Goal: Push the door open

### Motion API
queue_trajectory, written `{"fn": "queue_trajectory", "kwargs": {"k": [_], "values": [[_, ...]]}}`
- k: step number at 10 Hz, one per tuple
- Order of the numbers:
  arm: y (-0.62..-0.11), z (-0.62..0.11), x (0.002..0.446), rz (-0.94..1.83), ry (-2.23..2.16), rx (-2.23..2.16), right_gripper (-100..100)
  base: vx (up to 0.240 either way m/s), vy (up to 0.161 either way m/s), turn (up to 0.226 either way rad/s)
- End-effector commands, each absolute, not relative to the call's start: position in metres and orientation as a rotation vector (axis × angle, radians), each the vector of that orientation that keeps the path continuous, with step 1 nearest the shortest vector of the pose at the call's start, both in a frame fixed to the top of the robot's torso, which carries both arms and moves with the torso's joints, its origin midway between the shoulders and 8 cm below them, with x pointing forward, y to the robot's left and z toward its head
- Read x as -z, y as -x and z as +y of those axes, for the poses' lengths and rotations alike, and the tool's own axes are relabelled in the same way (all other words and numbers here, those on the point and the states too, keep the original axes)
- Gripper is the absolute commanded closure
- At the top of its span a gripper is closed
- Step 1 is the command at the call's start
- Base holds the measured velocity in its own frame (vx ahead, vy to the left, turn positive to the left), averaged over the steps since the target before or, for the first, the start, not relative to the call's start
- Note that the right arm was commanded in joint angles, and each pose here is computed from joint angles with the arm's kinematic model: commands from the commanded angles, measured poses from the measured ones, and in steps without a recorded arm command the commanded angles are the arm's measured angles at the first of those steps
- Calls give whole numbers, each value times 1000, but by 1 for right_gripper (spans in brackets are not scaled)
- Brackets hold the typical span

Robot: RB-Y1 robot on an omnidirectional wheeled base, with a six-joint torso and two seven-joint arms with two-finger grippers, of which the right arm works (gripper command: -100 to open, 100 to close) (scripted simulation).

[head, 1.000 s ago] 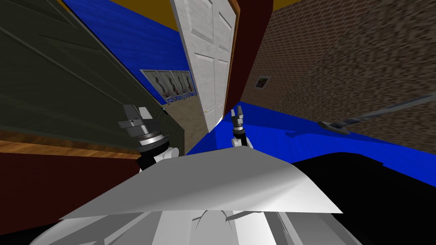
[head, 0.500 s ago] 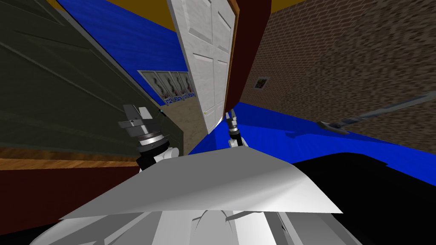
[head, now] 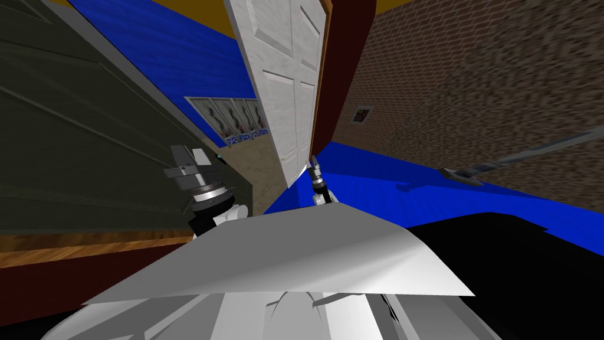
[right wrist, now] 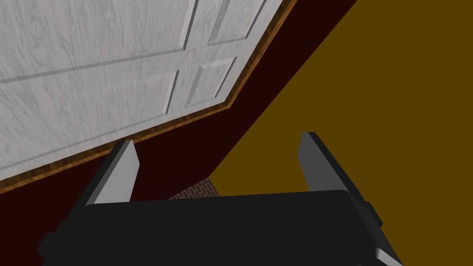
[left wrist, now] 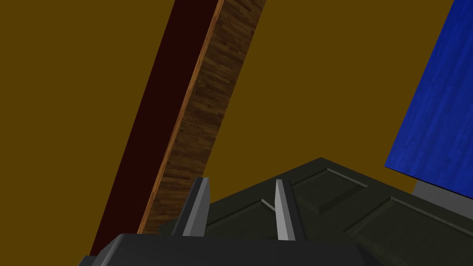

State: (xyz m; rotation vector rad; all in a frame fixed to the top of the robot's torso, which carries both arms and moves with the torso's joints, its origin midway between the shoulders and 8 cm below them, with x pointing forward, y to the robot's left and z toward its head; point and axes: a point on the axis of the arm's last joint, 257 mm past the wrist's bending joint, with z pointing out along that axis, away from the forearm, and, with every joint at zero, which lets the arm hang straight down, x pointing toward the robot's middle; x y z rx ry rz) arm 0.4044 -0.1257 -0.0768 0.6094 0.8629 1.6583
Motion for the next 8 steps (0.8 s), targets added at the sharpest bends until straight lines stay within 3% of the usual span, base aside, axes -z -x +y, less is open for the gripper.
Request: {"fn": "queue_trajectory", "kwargs": {"k": [1,8], "values": [[-406,-111,93,899,-622,-1686,-100,91,-5,-23],[-408,-53,156,1072,-663,-1785,-100,102,-2,-28]]}}
